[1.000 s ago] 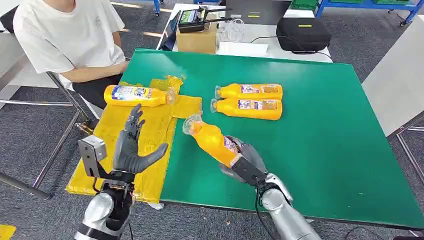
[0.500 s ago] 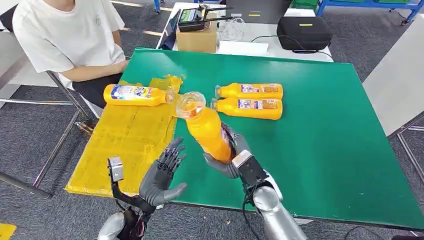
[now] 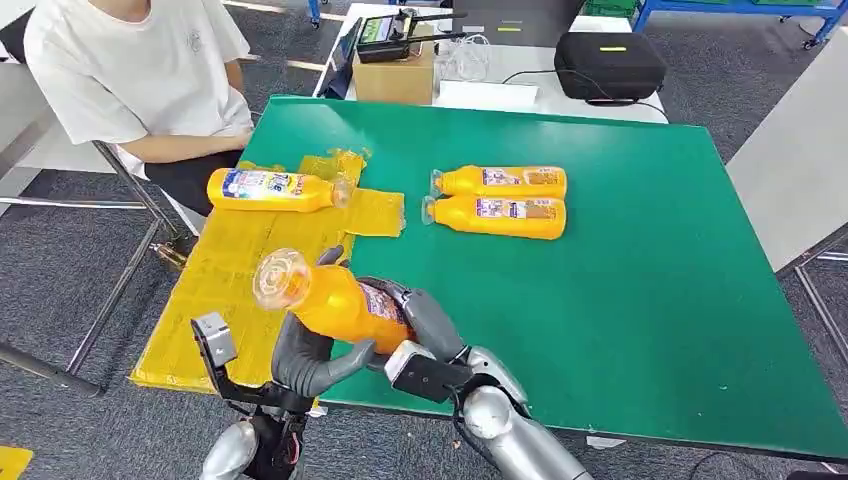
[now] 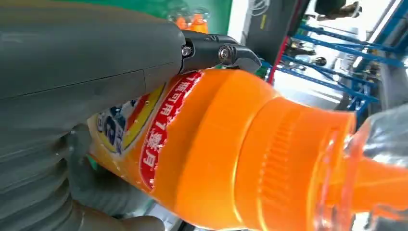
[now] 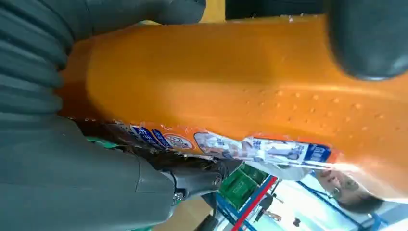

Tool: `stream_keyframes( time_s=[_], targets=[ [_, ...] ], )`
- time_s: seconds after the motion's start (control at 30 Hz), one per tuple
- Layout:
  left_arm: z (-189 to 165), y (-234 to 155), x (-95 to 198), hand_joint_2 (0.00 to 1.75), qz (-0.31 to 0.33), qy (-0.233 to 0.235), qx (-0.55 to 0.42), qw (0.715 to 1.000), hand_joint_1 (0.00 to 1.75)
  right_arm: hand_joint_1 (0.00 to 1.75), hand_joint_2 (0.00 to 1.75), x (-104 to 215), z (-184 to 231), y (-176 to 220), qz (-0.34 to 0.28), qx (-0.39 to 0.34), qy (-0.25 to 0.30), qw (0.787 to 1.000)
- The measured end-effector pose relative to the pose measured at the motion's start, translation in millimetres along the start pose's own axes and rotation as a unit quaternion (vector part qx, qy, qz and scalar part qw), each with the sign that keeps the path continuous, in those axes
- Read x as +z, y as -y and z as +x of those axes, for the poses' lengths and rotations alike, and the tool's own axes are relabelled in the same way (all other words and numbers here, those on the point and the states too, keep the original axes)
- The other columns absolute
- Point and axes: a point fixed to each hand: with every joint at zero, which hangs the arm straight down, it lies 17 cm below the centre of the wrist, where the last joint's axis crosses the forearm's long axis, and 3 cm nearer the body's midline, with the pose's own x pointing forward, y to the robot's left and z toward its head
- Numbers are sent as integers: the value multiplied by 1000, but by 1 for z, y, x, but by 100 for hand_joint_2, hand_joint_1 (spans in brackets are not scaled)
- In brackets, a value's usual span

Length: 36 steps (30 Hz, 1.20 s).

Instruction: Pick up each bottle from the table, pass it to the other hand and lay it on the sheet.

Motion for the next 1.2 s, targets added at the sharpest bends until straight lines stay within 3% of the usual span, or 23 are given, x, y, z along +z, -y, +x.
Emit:
stream_keyframes(
  time_s=[0.2,0.23,0.27,0.43,0.47,0.53,0.57,0.67,0.7,1.07,1.2],
  targets=[
    [2,6,0,175,-5,-7,35,999,0,175,175,-2,0,-8,7,30,2,1000],
    [0,6,1,175,-8,-19,51,998,17,175,175,-2,-1,-9,6,32,2,999],
    [-2,7,1,175,-12,-27,62,998,175,175,175,-2,-1,-10,7,32,2,999],
    [-8,6,0,175,-17,-44,70,996,175,175,175,-3,-3,-8,0,47,-2,999],
    [-9,5,-1,175,-16,-47,74,996,175,157,175,-3,-4,-8,-1,48,-4,999],
    [-11,2,-2,175,-12,-53,83,995,175,37,175,-3,-5,-7,-3,46,-6,999],
    [-11,1,-3,175,-10,-53,84,995,175,0,175,-3,-5,-7,-4,47,-6,999],
    [-10,-1,-4,175,-8,-53,88,995,175,0,175,-5,-4,-5,-12,52,-6,999],
    [-10,0,-4,175,-8,-52,88,995,175,0,0,-6,-3,-4,-17,53,-5,998],
    [-4,-11,-12,175,24,-36,78,996,175,0,0,-12,5,8,-59,78,7,995],
    [5,-28,-21,175,60,-13,28,998,175,0,0,-10,13,18,-102,105,22,989]
  ],
)
